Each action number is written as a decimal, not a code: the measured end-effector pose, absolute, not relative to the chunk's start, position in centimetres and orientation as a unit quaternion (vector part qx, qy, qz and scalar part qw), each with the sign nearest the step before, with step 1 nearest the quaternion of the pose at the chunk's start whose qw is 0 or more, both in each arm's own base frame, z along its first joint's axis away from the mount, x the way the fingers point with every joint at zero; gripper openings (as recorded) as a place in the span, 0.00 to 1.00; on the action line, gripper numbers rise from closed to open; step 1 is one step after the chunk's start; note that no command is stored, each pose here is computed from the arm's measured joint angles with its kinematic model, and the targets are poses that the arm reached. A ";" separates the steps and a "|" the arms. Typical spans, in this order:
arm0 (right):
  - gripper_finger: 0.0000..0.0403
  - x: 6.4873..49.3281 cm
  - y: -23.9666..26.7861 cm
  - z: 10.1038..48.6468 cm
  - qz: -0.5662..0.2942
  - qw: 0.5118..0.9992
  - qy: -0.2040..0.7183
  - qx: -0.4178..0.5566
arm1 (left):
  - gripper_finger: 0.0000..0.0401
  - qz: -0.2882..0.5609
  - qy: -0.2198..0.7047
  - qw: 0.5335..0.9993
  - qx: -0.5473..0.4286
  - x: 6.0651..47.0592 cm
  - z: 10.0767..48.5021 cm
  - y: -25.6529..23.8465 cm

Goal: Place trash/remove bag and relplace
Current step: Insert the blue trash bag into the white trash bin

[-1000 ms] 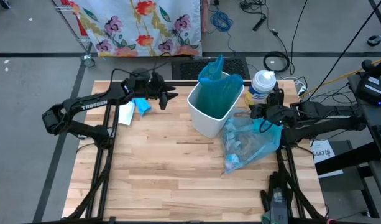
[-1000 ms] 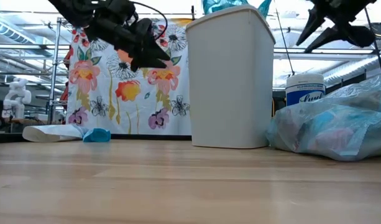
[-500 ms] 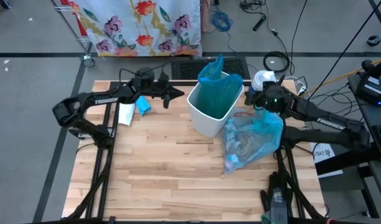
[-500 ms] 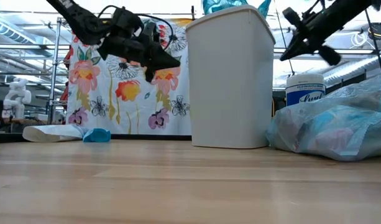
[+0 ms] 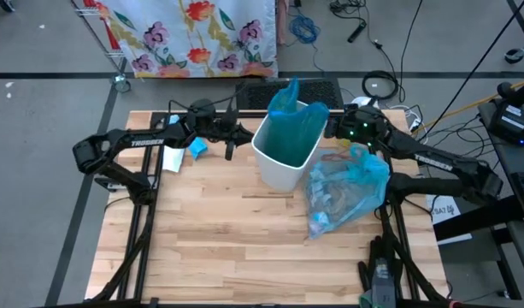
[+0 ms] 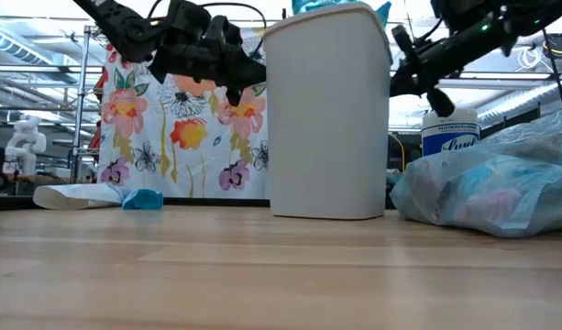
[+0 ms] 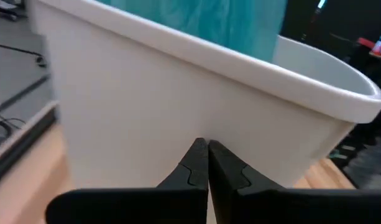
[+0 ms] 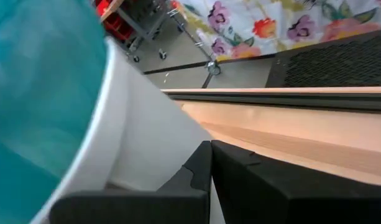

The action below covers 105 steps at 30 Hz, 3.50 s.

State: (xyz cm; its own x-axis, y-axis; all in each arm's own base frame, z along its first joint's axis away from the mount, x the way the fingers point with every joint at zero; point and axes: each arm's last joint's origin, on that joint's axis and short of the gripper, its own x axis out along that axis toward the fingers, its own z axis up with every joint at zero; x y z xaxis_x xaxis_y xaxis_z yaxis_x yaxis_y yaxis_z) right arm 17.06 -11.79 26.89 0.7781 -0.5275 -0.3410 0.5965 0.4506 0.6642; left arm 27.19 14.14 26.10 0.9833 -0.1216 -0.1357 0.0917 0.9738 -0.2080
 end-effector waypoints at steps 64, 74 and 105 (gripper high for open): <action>0.00 23.0 -5.4 44.9 -0.268 0.895 0.274 0.227 | 0.24 0.053 0.053 0.996 -0.045 20.2 48.9 8.1; 0.00 23.0 -5.3 44.9 -0.257 0.902 0.281 0.202 | 0.24 0.055 0.102 0.972 -0.203 23.3 46.7 9.2; 0.00 23.3 -4.2 45.1 -0.206 0.921 0.293 0.151 | 0.19 0.011 0.176 0.915 -0.363 26.6 46.9 6.1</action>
State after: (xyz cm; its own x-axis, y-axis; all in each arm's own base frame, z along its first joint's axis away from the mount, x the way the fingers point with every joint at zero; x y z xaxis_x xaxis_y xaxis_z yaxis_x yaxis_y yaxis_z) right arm 23.31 -4.15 45.08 0.7438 -0.2911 -0.6017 0.4683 0.8692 0.1584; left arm 26.60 6.10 46.87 0.9381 -0.1079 -0.3290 -0.1471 0.7360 -0.6608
